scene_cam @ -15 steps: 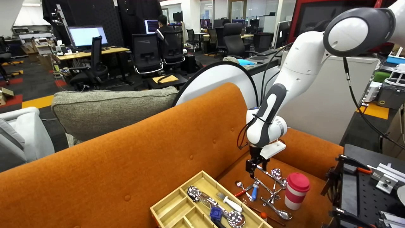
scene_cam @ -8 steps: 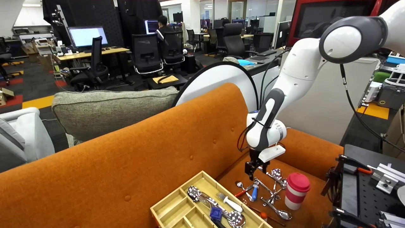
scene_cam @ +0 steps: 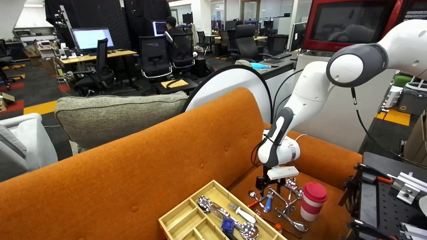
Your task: Put the blue thing on the horizontal compartment of the tray
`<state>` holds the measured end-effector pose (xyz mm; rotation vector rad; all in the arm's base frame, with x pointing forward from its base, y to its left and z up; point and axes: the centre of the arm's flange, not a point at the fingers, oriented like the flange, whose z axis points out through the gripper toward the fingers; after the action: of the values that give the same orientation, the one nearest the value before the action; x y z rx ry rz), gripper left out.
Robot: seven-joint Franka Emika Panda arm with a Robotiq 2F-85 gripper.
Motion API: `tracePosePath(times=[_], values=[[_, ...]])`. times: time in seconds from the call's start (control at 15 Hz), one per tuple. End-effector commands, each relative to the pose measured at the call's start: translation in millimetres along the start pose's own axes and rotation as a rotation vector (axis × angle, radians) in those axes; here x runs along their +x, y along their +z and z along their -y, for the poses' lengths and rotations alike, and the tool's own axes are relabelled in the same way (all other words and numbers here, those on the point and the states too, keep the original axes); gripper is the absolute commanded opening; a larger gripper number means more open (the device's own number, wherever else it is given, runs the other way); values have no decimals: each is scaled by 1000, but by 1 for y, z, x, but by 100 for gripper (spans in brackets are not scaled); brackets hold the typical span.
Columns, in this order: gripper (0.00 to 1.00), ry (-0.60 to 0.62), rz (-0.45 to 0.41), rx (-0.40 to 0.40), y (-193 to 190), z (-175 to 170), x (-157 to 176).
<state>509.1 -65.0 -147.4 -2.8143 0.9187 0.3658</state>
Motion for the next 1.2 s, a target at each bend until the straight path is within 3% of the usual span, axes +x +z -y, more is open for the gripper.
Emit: tracePosePath(times=[0.0,0.47,0.6,1.13], values=[[100,7,-1,3,-1,1,1],[100,14,-3,6,-2,2,2],[100,28,3,41,5,3,4],[100,218,-29,92,31,-3,1]])
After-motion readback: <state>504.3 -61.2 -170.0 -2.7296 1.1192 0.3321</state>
